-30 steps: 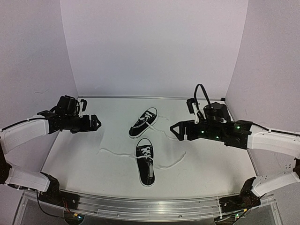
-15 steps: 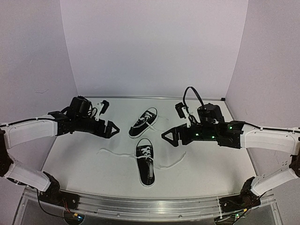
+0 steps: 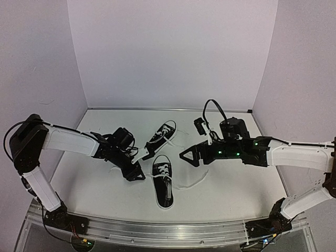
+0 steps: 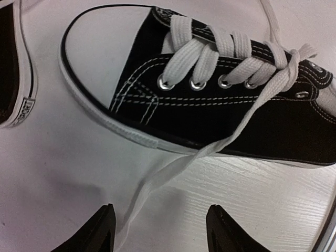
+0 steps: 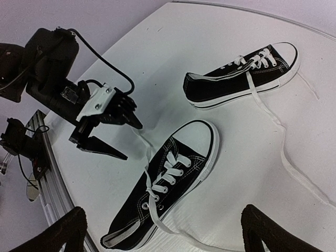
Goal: Tie the shoes
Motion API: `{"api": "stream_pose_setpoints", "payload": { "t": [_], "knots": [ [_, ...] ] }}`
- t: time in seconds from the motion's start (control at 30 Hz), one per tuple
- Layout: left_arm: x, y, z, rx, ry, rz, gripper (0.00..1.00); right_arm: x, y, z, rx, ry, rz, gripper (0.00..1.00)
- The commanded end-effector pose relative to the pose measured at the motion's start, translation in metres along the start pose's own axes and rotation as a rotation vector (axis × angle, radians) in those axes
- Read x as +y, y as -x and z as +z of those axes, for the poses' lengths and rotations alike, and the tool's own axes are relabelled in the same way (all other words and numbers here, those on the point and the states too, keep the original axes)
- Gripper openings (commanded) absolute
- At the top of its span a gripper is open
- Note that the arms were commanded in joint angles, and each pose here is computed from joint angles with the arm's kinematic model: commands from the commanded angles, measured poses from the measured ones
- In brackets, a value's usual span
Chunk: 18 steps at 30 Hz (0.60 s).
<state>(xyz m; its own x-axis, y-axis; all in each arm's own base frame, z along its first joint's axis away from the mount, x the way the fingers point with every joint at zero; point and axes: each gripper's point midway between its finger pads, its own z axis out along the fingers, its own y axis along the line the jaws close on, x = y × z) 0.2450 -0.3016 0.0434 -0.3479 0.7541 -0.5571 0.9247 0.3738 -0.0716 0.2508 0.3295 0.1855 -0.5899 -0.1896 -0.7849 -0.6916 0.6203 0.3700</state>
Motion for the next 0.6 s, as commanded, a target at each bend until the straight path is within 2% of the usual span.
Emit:
{"api": "stream_pose_setpoints", "payload": {
  "t": [0.0, 0.3, 0.57],
  "knots": [
    [0.001, 0.027, 0.01, -0.011, 0.018, 0.206, 0.54, -0.001, 0.002, -0.001, -0.023, 0.018, 0.01, 0.98],
    [0.0, 0.024, 0.031, 0.02, -0.001, 0.259, 0.41, -0.008, 0.003, -0.01, -0.036, 0.013, 0.029, 0.98],
    [-0.004, 0.022, 0.037, 0.037, 0.001, 0.294, 0.23, -0.01, 0.003, -0.013, -0.041, 0.013, 0.038, 0.98]
  ]
}}
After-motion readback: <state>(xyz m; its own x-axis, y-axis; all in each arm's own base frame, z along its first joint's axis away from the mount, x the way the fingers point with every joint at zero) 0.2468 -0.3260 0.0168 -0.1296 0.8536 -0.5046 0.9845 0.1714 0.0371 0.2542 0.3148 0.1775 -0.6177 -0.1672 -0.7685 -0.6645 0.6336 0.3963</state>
